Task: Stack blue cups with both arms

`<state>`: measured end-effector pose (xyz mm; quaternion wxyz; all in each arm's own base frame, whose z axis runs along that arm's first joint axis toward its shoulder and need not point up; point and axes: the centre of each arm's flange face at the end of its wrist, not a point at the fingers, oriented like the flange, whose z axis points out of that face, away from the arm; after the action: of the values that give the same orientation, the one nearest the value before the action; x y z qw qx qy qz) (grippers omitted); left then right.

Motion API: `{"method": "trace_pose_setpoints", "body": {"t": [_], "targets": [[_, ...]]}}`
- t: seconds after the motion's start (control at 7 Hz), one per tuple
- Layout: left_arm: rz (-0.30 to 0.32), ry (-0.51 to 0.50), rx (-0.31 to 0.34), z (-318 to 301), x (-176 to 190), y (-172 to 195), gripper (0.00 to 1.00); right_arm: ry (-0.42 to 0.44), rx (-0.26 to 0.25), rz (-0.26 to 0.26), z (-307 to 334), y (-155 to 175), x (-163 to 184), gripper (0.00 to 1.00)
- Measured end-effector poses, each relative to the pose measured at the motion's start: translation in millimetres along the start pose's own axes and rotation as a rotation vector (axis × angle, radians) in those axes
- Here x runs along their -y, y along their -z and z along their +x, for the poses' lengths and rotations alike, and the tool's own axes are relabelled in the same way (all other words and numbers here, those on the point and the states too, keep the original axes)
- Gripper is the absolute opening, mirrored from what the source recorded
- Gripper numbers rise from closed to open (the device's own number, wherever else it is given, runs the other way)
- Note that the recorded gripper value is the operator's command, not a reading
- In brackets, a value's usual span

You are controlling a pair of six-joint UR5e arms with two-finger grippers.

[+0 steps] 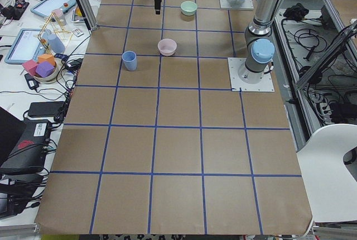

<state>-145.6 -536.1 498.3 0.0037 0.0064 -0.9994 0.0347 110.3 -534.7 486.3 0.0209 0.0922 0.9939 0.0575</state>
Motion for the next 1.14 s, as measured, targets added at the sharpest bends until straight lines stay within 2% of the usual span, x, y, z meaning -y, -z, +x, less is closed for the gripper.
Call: {"method": "trace_pose_setpoints", "body": {"t": [0.86,1.14], "targets": [[0.003,0.0,0.003,-0.3,0.0,1.7,1.0,0.001,-0.013,-0.001,1.1,-2.1,0.9,1.0],[0.003,0.002,-0.004,-1.6,12.9,-4.3,1.0,0.0,-0.014,-0.004,1.0,-3.9,2.5,1.0]]}}
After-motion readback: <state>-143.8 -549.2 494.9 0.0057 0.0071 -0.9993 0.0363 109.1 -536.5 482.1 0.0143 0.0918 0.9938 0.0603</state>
